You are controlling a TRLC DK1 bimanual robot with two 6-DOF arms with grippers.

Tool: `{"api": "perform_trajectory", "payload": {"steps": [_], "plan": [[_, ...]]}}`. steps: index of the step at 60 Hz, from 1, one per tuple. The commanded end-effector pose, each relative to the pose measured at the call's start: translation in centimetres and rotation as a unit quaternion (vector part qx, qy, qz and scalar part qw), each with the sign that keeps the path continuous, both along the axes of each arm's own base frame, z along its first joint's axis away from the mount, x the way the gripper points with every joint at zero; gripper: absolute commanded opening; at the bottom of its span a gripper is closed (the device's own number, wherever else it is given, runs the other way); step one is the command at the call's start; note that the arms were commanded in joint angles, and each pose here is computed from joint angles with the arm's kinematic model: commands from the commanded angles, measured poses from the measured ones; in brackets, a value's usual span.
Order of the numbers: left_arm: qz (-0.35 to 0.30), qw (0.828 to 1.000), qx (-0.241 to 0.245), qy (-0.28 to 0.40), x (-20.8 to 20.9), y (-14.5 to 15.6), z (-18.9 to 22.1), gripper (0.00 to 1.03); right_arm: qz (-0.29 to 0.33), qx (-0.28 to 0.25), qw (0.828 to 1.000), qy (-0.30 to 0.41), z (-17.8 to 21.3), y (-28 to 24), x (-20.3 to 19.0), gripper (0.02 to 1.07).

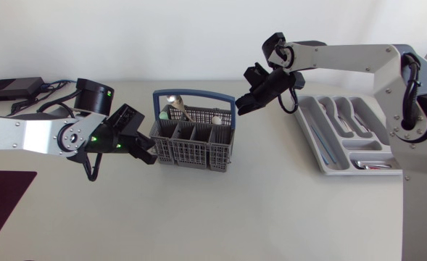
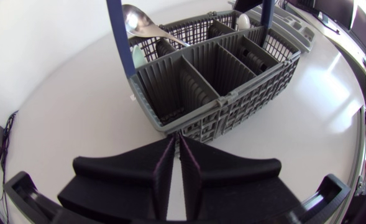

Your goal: Sort the cutlery from the basket into the organizer compartments.

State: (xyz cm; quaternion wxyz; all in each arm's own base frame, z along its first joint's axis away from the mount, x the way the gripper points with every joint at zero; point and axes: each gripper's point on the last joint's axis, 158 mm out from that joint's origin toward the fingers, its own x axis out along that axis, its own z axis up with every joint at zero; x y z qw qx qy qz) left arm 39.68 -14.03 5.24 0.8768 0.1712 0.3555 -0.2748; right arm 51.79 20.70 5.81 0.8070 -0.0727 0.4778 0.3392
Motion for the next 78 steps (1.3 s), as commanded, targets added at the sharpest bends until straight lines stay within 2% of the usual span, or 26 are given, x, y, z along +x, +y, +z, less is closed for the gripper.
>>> {"api": "perform_trajectory", "payload": {"steps": [1,18,30,42,62,78], "plan": [[0.006,1.000,-0.009,-0.003,1.6,-0.2,-0.1,0.04,-0.006,0.018,1.000,0.000,0.0,0.9,0.9,0.08],[0.024,1.000,-0.008,0.002,3.0,1.1,-1.3,0.04,0.004,0.034,0.999,0.014,-0.1,2.3,1.1,0.08],[0.044,0.999,-0.011,0.004,4.2,2.6,-1.8,0.04,0.021,0.046,0.997,0.056,-0.4,2.2,-3.3,0.08],[0.045,0.999,-0.029,0.006,5.7,2.5,-1.8,0.04,0.030,0.046,0.996,0.075,0.0,1.1,-7.8,0.08],[0.025,0.998,-0.057,0.022,7.8,-0.3,-2.3,0.04,0.070,0.061,0.991,0.094,1.4,1.9,-16.5,0.08],[0.007,0.997,-0.063,0.034,8.8,-3.2,-2.9,0.04,0.084,0.065,0.989,0.101,1.6,2.9,-20.0,0.08]]}}
